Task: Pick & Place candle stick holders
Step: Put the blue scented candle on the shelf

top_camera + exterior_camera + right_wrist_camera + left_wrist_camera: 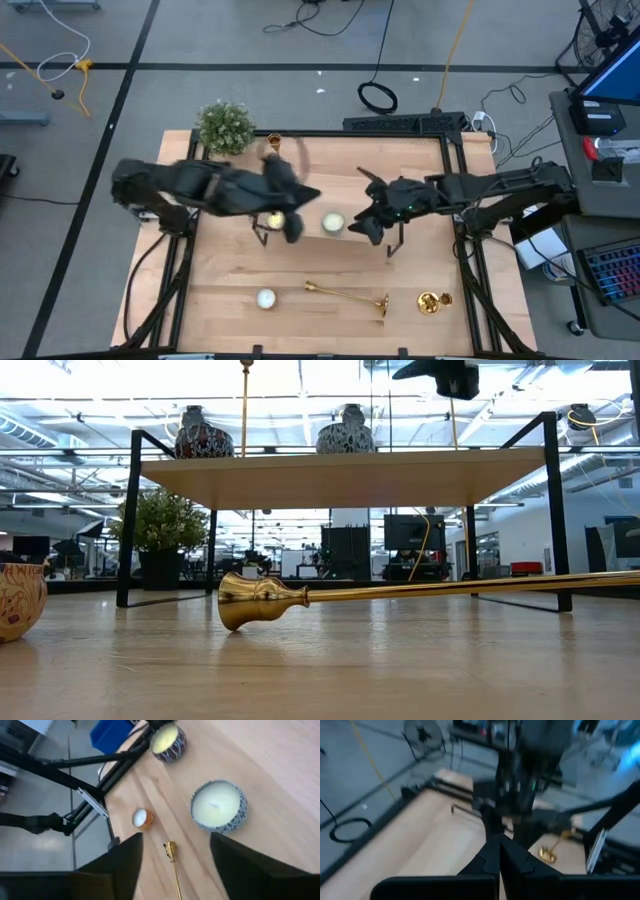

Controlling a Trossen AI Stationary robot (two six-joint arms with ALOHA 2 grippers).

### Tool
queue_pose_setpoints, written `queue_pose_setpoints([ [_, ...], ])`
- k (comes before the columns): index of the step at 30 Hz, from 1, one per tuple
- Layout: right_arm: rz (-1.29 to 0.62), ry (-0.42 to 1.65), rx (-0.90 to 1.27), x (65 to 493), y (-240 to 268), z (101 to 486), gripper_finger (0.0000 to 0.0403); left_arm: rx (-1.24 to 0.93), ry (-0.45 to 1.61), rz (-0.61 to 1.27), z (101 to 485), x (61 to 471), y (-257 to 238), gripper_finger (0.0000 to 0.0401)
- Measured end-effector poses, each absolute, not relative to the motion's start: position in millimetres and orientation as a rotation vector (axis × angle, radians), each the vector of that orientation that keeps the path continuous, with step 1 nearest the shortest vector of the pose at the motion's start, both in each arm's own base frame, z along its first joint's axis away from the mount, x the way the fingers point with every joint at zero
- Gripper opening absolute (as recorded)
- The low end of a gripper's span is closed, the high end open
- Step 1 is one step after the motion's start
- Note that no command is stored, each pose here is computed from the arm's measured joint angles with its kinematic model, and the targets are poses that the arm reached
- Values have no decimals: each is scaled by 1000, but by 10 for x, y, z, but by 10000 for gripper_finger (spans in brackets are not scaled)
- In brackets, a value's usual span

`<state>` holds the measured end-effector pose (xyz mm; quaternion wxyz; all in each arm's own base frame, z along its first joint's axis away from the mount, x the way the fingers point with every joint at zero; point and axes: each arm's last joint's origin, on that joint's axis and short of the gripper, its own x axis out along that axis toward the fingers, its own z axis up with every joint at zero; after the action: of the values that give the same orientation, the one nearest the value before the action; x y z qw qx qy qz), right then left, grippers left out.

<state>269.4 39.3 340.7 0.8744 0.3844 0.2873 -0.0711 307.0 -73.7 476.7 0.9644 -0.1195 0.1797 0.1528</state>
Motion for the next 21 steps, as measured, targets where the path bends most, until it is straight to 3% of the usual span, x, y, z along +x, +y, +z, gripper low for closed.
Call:
queue_pose_setpoints([
  [9, -291, 668, 754, 2664, 315, 3292, 20, -256, 311, 402, 5011, 2424, -809, 1],
  [21, -308, 747, 775, 2850, 280, 3087, 1, -248, 362, 463, 4931, 2322, -875, 1],
])
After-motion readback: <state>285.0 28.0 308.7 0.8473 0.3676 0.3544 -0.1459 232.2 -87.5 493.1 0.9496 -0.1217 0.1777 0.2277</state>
